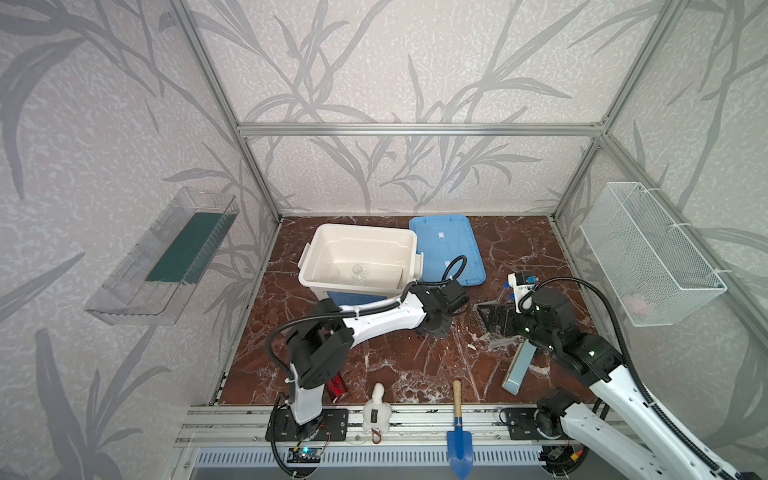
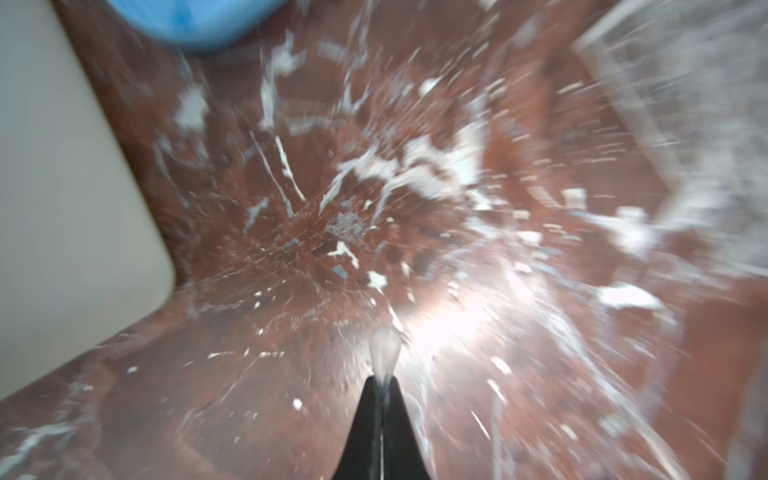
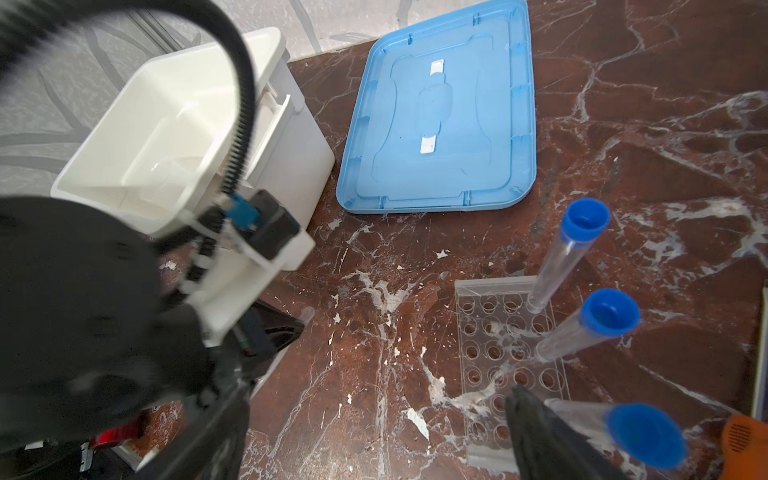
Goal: Organize the chemistry lab equipment
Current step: 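Lift the second pipette and carry it over the bin with the left gripper, then lower the pipette into the bin with the left gripper while the right gripper follows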
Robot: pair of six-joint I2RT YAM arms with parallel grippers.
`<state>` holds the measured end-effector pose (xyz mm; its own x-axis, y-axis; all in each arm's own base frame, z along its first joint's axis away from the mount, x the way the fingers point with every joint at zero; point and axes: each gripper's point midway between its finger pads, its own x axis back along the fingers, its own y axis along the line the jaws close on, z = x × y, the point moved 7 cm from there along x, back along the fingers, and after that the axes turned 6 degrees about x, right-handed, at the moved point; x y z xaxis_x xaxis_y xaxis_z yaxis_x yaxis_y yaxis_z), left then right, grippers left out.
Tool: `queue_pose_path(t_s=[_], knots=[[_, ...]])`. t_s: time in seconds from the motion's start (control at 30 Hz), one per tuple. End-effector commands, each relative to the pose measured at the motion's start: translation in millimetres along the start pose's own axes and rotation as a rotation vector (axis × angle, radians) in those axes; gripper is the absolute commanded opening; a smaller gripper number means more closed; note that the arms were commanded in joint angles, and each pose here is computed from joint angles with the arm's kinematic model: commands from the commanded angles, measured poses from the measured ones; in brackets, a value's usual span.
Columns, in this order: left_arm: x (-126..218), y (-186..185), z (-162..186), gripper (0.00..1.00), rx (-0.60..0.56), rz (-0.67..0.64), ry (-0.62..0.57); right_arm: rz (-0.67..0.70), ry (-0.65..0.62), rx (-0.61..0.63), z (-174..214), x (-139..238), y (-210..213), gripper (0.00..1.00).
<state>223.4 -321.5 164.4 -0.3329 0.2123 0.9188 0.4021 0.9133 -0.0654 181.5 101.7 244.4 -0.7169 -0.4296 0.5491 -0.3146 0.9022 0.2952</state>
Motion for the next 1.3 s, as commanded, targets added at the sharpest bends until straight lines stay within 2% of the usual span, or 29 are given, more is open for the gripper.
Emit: queue_pose_path(t_s=[0.0,0.13,0.2,0.27,0.4,0.47,0.53,0.63,0.67,0.77,0.87,1.03,1.27], knots=[[63,5,-9,0.00,-0.122,0.070,-0.127,0.010,-0.117,0.019,-23,17,3,0.94],[117,28,-20,0.00,-0.204,-0.023,-0.271,-0.014,-0.154,0.046,-34,21,8,0.95],[144,38,-28,0.00,-0.281,-0.031,-0.330,-0.063,-0.148,0.090,-41,20,16,0.95],[168,48,-36,0.00,-0.408,0.013,-0.365,-0.116,-0.130,0.126,-50,16,25,0.95],[204,90,-61,0.00,-0.454,0.023,-0.373,-0.203,-0.100,0.166,-69,8,42,0.94],[211,112,-69,0.00,-0.579,-0.083,-0.362,-0.232,-0.095,0.172,-76,3,47,0.94],[212,135,-77,0.00,-0.621,-0.133,-0.334,-0.242,-0.091,0.169,-81,-3,50,0.94],[199,168,-88,0.00,-0.632,-0.028,-0.271,-0.239,-0.075,0.142,-87,-15,51,0.94],[187,180,-92,0.00,-0.645,-0.047,-0.229,-0.255,-0.065,0.135,-89,-20,53,0.94],[147,193,-90,0.00,-0.799,0.009,-0.090,-0.308,-0.052,0.114,-96,-30,60,0.94],[112,197,-89,0.00,-0.880,0.052,-0.056,-0.337,-0.044,0.096,-99,-39,64,0.94],[73,198,-88,0.00,-0.946,0.102,-0.055,-0.331,-0.044,0.084,-100,-48,63,0.94],[32,193,-76,0.00,-0.931,0.213,-0.015,-0.336,-0.017,0.072,-95,-60,64,0.94]])
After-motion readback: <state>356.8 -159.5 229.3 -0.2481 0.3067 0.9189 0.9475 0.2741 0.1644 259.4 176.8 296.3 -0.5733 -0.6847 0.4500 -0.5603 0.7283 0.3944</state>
